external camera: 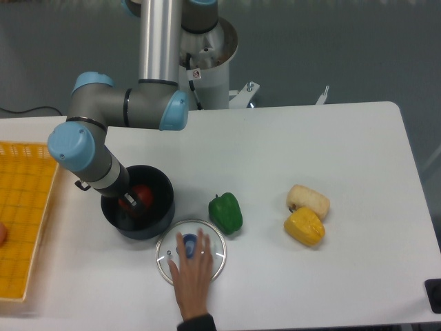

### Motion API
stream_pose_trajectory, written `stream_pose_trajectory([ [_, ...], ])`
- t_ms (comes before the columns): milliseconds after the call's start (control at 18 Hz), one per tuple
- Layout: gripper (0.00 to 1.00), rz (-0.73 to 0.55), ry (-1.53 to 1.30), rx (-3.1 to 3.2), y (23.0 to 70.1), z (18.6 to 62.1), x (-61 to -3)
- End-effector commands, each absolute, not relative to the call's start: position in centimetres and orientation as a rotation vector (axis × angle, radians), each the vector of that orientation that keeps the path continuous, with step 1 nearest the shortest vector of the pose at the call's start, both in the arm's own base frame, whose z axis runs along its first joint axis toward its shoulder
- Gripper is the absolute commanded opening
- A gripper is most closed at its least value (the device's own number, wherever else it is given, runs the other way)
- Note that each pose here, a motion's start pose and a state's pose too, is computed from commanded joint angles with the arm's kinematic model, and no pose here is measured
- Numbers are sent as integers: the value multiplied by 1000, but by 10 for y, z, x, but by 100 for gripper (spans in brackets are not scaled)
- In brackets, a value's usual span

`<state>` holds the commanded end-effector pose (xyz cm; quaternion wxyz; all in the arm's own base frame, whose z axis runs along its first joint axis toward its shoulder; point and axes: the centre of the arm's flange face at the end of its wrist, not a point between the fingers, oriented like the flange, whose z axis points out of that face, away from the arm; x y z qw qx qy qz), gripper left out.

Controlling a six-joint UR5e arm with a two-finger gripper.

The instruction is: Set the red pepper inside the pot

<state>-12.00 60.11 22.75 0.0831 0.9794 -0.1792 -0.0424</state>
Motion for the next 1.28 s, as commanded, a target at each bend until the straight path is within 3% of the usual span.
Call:
stream_pose_trajectory([
  [167, 83, -130, -542, 2921, 601, 228, -120],
  [389, 99, -134, -535, 2926, 602, 229, -121],
  [1278, 100, -216, -529, 3017, 620, 283, -133],
])
